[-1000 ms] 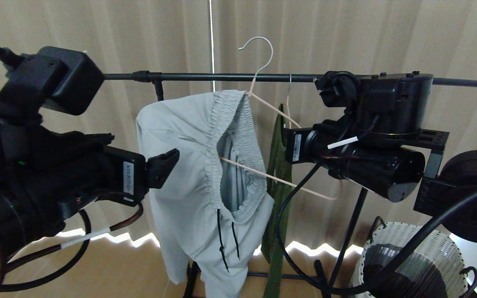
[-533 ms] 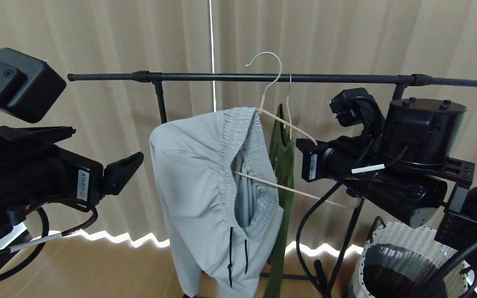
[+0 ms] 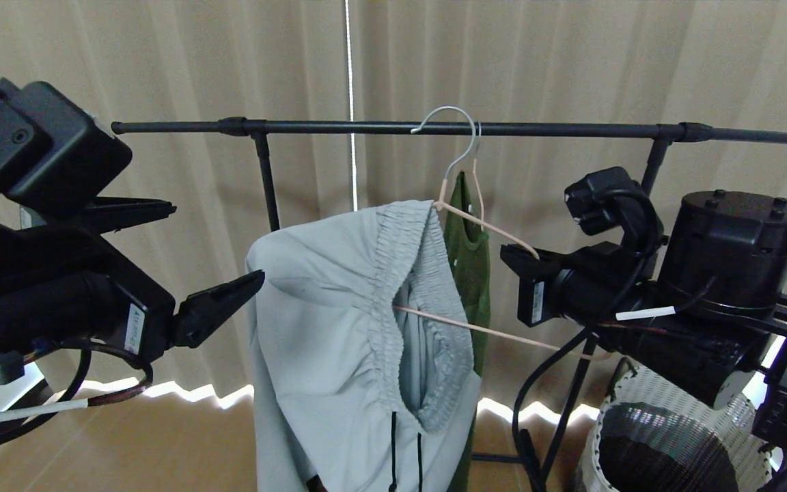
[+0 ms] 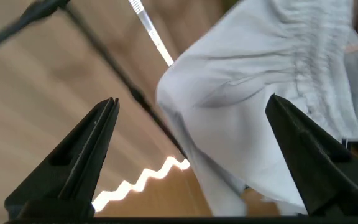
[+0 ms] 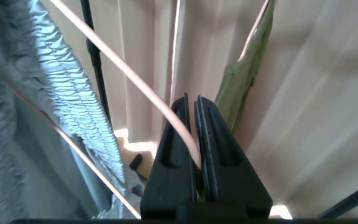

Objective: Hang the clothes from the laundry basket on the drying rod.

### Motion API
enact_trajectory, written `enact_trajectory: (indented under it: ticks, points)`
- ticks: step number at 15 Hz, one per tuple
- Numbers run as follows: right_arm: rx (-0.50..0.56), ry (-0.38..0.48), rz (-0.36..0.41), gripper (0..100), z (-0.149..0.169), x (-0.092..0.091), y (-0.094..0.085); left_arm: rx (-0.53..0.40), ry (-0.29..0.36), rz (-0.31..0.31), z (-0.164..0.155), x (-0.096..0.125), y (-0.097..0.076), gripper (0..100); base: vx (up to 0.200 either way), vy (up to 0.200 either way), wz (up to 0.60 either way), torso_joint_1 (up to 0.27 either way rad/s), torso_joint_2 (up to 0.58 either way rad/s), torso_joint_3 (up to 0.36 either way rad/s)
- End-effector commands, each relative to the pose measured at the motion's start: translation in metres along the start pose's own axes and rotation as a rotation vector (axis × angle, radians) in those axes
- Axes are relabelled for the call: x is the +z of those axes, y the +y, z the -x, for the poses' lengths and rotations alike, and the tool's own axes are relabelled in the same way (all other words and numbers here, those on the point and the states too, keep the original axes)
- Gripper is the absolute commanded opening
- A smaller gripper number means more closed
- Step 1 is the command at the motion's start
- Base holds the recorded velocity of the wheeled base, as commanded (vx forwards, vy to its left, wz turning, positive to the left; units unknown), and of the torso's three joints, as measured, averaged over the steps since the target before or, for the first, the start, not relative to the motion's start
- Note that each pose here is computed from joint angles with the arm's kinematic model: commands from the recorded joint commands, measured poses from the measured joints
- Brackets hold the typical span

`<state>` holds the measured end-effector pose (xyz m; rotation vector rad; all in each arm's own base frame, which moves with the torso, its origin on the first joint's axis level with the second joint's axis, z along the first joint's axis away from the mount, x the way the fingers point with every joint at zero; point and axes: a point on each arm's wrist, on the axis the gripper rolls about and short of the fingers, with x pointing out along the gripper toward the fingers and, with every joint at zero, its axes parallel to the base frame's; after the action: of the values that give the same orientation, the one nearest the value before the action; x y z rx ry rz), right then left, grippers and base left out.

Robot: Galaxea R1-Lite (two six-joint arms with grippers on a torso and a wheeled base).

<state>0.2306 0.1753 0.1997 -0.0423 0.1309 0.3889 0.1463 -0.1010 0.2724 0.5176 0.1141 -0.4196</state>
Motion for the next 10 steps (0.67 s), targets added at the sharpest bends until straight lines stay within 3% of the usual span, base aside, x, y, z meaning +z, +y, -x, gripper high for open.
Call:
enact_trajectory:
  ticks: [1, 8, 10]
  points:
    - [-0.001, -0.003, 0.011, 0, 0.003, 0.001, -0.001, 0.008, -0.005, -0.014, -0.002, 0.0, 0.005, 100, 0.0, 0.0, 0.0, 0.0, 0.0, 0.0]
    - [0.002, 0.016, 0.039, 0, 0.01, -0.006, -0.003, -0.024, -0.035, -0.04, -0.019, 0.001, -0.001, 100, 0.0, 0.0, 0.0, 0.0, 0.0, 0.0]
    - [0.002, 0.007, 0.038, 0, 0.013, -0.004, -0.004, -0.109, -0.063, -0.048, -0.029, 0.0, -0.006, 100, 0.0, 0.0, 0.0, 0.0, 0.0, 0.0]
